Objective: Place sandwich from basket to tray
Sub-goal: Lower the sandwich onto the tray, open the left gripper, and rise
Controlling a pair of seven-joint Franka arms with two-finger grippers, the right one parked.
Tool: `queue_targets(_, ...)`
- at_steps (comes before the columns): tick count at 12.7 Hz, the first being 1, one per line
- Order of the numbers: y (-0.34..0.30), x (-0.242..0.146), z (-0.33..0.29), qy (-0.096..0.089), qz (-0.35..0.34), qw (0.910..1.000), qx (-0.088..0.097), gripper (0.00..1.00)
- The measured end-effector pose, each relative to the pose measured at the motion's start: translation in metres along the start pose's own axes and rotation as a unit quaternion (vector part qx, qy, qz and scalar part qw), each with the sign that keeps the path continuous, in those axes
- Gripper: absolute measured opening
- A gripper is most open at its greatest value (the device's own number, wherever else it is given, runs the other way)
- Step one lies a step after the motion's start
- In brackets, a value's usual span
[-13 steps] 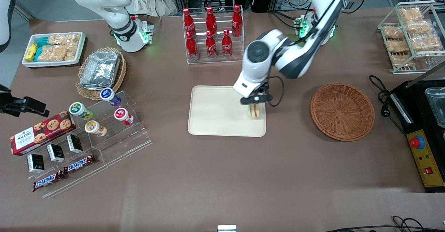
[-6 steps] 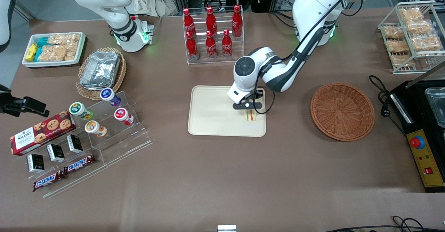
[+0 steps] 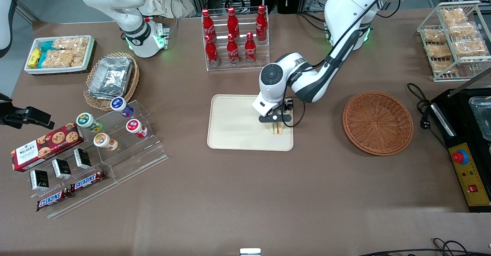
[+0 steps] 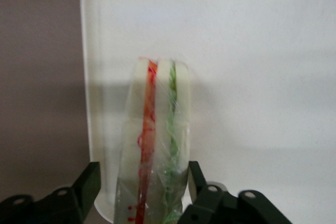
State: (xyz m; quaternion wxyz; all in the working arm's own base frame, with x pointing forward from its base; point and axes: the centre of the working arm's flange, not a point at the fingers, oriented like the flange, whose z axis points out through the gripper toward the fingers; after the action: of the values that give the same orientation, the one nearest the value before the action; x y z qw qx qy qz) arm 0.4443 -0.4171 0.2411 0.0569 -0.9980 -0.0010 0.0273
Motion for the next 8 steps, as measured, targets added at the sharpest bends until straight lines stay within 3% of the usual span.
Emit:
queue_targets(2, -0.012, 0.013, -0.047, 0.007, -0.025, 0.9997, 0.003, 1.0)
queue_targets(5, -0.031, 0.013, -0.152, 0.011, -0.068, 0.9976, -0.006, 1.0)
queue_targets(8, -0.086, 0.02, -0.253, 0.04, -0.129, 0.9903, -0.033, 1.0)
